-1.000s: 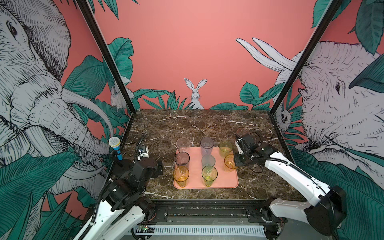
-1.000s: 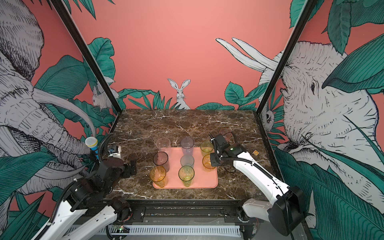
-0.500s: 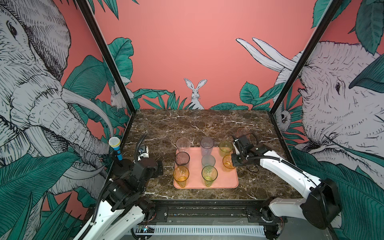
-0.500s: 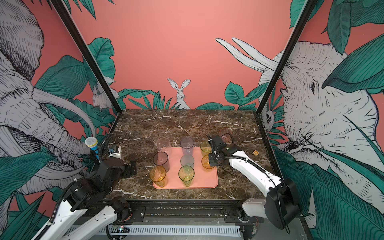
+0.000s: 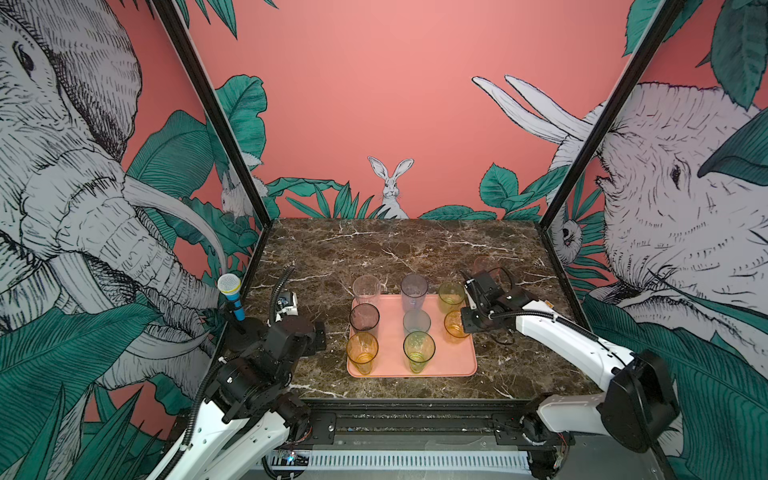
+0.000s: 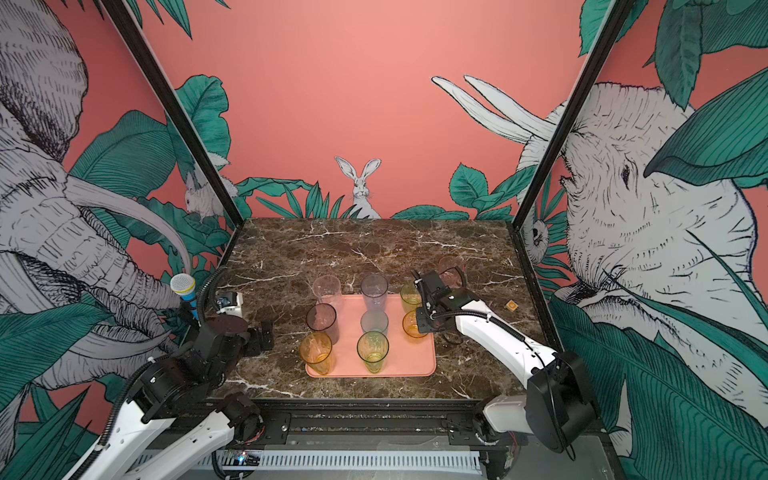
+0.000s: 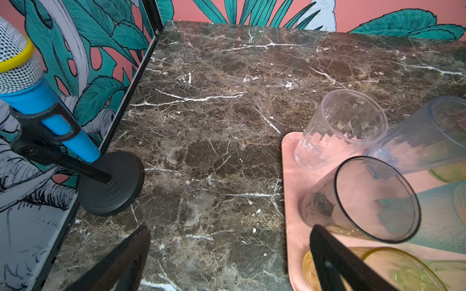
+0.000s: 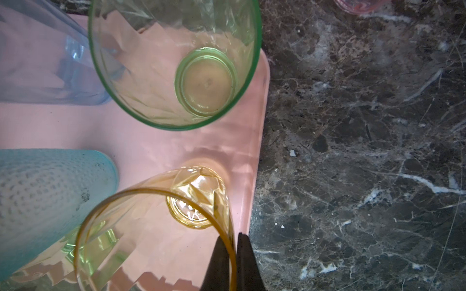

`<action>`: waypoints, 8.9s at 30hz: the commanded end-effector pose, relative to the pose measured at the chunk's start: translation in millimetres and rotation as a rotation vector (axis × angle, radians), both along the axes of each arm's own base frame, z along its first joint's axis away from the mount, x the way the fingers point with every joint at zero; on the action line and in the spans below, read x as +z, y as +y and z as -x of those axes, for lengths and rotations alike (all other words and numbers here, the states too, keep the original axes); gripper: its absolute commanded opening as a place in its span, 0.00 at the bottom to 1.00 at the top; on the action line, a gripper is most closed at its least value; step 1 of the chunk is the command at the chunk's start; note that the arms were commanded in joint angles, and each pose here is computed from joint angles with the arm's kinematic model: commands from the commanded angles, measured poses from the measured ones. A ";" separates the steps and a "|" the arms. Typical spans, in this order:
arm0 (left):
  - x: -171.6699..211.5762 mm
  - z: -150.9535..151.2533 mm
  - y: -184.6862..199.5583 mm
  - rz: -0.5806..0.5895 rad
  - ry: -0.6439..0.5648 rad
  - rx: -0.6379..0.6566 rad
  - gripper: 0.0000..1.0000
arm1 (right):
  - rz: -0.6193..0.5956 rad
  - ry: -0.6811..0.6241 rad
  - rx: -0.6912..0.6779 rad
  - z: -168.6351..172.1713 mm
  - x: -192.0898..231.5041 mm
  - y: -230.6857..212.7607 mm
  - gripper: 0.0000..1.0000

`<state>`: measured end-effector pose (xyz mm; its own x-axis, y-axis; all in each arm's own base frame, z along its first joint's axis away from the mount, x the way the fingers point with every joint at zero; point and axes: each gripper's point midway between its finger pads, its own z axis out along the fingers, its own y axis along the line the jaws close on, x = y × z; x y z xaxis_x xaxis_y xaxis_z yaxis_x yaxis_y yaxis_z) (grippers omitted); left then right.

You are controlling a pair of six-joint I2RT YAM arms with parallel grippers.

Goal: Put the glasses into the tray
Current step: 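Lower the yellow glass onto the tray beside the green glass, then open the right gripper and raise it off the yellow glass, then move the right gripper over the pink glass off the tray, then lower the right gripper and close it on the pink glass rim, then lift the pink glass with the right gripper, then carry the pink glass with the right gripper to the tray's nearest corner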

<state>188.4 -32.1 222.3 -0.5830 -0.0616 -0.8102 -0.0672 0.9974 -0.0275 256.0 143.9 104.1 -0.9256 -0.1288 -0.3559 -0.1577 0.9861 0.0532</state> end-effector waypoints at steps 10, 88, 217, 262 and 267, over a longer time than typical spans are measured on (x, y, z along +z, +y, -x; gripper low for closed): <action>-1.8 0.1 1.0 0.004 -0.001 0.008 0.99 | 0.010 -0.015 -0.025 -7.3 -5.7 0.7 0.00; -1.2 0.8 2.3 -0.001 -0.003 0.009 0.99 | -0.007 -0.227 -0.184 -52.4 74.7 -40.3 0.42; -5.2 -3.2 0.4 -0.026 0.012 0.008 0.99 | -0.101 -0.048 -0.451 -177.2 30.7 -121.8 0.02; -1.0 1.5 4.8 -0.006 0.002 0.022 0.99 | 0.031 0.041 -0.239 15.2 76.1 -92.0 0.02; -1.2 1.0 4.7 -0.009 0.003 0.023 0.99 | 0.048 0.022 -0.220 28.8 79.8 -92.4 0.02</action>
<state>189.3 -32.3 222.4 -0.5816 -0.0591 -0.8114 -0.0670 0.9975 -0.0246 241.0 60.6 181.5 -0.9407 0.0642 -0.3330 0.0506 0.9975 0.0495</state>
